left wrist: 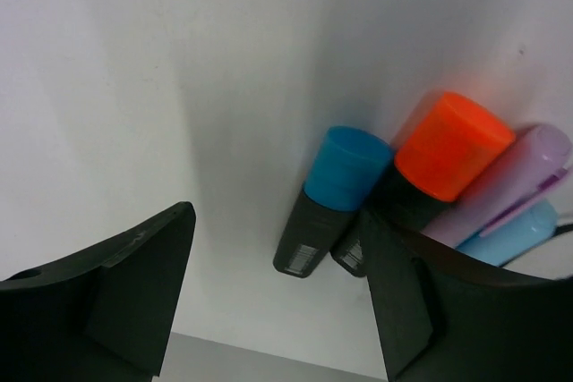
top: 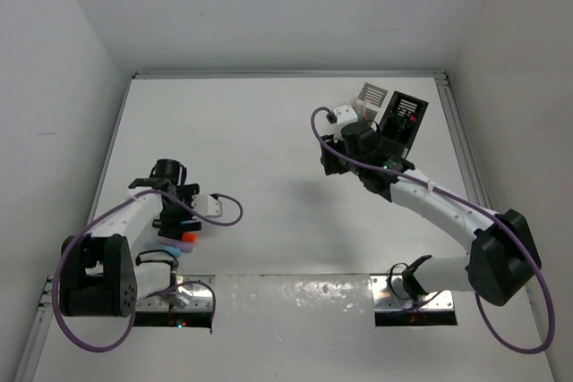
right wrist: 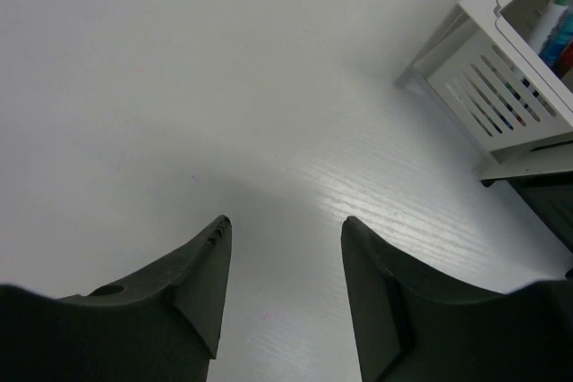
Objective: Sort the stationery into containers
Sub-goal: Pick up the pen from the corner of the board.
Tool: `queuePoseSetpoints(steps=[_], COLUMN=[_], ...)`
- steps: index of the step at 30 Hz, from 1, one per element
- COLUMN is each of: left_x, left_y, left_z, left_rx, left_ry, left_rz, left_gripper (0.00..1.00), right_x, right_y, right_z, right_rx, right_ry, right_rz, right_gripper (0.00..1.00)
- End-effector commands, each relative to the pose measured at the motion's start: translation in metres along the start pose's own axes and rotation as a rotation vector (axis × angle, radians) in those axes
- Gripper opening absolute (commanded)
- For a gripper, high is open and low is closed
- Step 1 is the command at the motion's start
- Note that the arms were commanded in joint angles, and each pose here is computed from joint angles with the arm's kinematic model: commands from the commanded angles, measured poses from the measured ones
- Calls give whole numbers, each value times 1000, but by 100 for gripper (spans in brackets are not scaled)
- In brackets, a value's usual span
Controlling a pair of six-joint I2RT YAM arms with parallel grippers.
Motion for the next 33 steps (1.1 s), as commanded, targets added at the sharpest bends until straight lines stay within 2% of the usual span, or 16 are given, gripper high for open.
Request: queuePoseSetpoints(steps=[1, 4, 8, 10, 13, 16, 17, 19, 22, 23, 24, 26, 30, 33], left_x=[-3, -3, -3, -9, -10, -14, -19, -26, -50, -54, -66, -81, -130, -169], left_y=[-10, -16, -20, -23, -27, -27, -21, -14, 23, 20, 38, 54, 108, 139], left_z=[5, 4, 6, 6, 11, 17, 26, 38, 80, 74, 94, 106, 136, 141], left_rx=[-36, -38, -44, -42, -64, -67, -86, -107, -150, -107, -139, -146, -254, -303], left_ry=[-9, 8, 10, -10, 7, 27, 56, 106, 200, 221, 220, 240, 175, 124], left_rz=[-22, -24, -25, -37, -43, -63, -90, -128, -251, -271, -337, -393, -549, -661], left_gripper=[71, 66, 45, 43, 34, 14, 1, 0, 0, 0, 0, 0, 0, 0], right_x=[-12, -12, -12, -11, -12, -14, -17, -23, -37, -41, -47, -59, -90, -112], right_y=[5, 6, 6, 5, 5, 6, 7, 10, 17, 20, 24, 30, 43, 50], right_z=[1, 0, -1, -2, -3, -3, -2, -1, 2, 3, 5, 8, 23, 40], right_rx=[5, 8, 15, 22, 27, 25, 24, 18, -23, -35, -52, -88, -193, -268], right_ry=[-17, -12, -3, 2, 6, 8, 7, -6, -61, -79, -118, -179, -347, -407], right_rz=[-58, -55, -51, -49, -49, -48, -54, -65, -102, -117, -138, -179, -306, -375], right_gripper=[52, 52, 52, 53, 52, 53, 53, 53, 53, 53, 53, 52, 49, 49])
Point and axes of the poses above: each gripper's point midway between its finger pads, its own y axis back along the fingers, its own z axis along the line the jaws close on, x = y × z, the point moved 5 cm from there along y, back along the fingers, and after that the axes turned 1 degree about -y, right-handed, at the moved point
